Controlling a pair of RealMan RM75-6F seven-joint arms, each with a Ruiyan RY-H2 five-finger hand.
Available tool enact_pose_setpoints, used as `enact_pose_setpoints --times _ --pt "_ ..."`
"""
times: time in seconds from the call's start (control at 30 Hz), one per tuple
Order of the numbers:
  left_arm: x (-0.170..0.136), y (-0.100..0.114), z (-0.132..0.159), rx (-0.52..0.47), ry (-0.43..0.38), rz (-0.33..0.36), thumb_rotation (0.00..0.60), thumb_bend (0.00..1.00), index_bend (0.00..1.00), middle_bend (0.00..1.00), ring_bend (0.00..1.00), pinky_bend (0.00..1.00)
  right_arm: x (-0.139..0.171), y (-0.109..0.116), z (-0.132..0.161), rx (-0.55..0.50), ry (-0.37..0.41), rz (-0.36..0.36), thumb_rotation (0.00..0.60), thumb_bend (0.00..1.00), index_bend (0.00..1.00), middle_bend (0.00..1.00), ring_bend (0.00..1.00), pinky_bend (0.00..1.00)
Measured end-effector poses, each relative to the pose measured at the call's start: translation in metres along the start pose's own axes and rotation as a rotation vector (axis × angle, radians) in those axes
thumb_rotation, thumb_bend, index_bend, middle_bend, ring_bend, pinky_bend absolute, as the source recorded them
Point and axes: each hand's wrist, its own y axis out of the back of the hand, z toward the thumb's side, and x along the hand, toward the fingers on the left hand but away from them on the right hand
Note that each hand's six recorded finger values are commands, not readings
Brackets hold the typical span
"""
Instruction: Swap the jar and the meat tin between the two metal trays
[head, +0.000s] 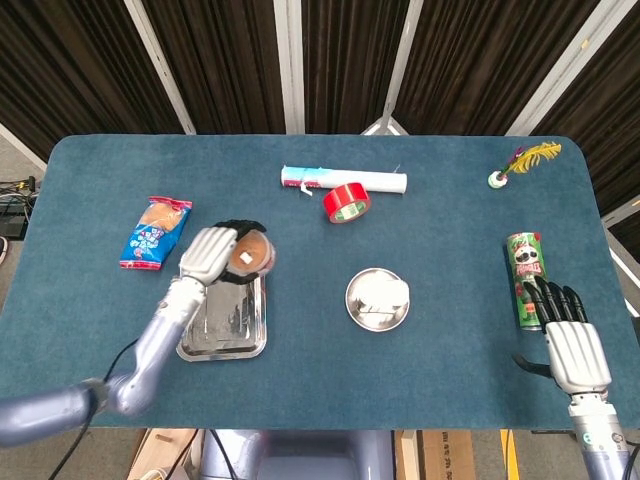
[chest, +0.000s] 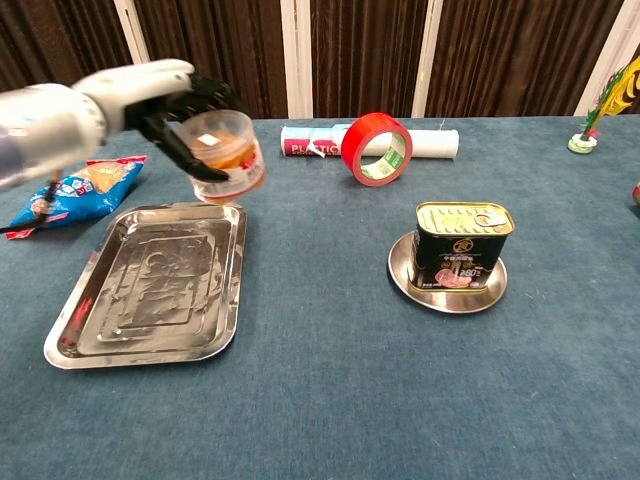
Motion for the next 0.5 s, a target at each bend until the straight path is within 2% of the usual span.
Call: enact_pose_setpoints --times 0.23,0.5 --pt "0.047 -0.043 0.021 0.044 0.034 -0.06 0.6 0.46 0.35 0.23 0.23 0.25 -0.004 -0.003 -0.003 0.015 -0.021 0.002 0.6 0.01 0.0 0.0 0.0 0.0" --pt "0.065 -0.079 0.046 0.03 0.013 -0.098 0.6 0.38 0.33 0.19 0.17 0.23 -0.003 -0.002 -0.002 0.013 -0.016 -0.006 0.6 0.01 0.0 0.0 0.0 0.0"
